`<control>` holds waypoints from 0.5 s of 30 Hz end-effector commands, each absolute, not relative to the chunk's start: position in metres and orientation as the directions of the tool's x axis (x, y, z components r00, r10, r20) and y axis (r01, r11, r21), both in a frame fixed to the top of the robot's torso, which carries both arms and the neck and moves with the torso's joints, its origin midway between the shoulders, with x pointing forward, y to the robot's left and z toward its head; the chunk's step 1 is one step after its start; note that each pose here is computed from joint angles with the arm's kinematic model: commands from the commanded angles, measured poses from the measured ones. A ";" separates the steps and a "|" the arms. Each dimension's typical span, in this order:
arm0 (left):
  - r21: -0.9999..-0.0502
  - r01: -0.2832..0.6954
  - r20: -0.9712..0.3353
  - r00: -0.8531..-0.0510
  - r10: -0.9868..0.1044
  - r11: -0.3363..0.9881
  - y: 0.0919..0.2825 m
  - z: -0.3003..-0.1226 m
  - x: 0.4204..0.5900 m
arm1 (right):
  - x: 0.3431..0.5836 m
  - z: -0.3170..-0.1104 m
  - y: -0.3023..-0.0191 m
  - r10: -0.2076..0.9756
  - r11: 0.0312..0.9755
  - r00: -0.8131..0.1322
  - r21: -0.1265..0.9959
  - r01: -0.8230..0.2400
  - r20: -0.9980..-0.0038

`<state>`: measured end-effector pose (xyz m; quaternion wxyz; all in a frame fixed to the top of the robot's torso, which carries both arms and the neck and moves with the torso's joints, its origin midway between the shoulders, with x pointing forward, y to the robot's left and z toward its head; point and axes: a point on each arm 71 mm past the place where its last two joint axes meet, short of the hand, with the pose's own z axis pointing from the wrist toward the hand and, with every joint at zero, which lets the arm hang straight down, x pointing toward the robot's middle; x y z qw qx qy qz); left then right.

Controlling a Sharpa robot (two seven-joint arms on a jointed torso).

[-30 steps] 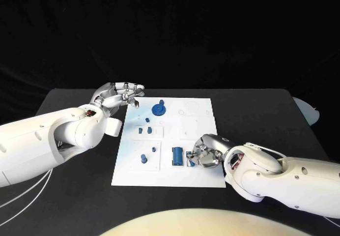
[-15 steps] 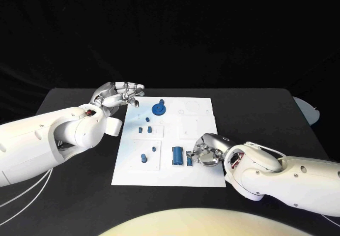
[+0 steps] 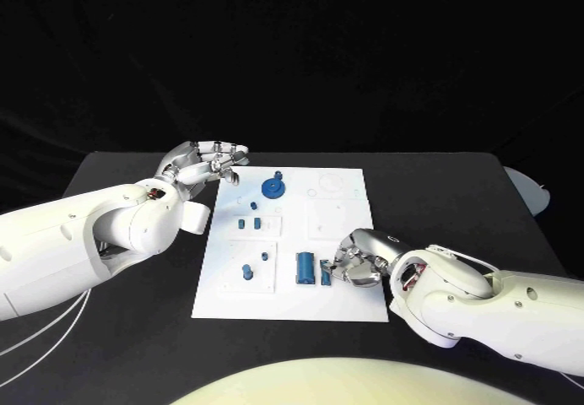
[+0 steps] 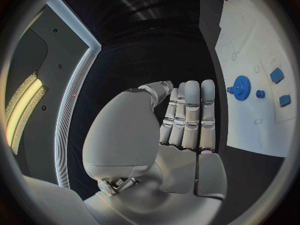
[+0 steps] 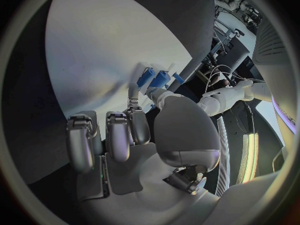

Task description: Assemble the parts on the task board

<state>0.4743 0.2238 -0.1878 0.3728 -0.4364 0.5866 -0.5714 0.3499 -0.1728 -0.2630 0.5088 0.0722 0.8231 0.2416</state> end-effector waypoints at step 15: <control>-0.996 -0.083 0.067 -0.358 -0.931 -0.040 0.222 -0.188 0.474 | 0.338 -0.266 -0.178 0.342 0.855 -0.562 0.497 -0.146 -0.753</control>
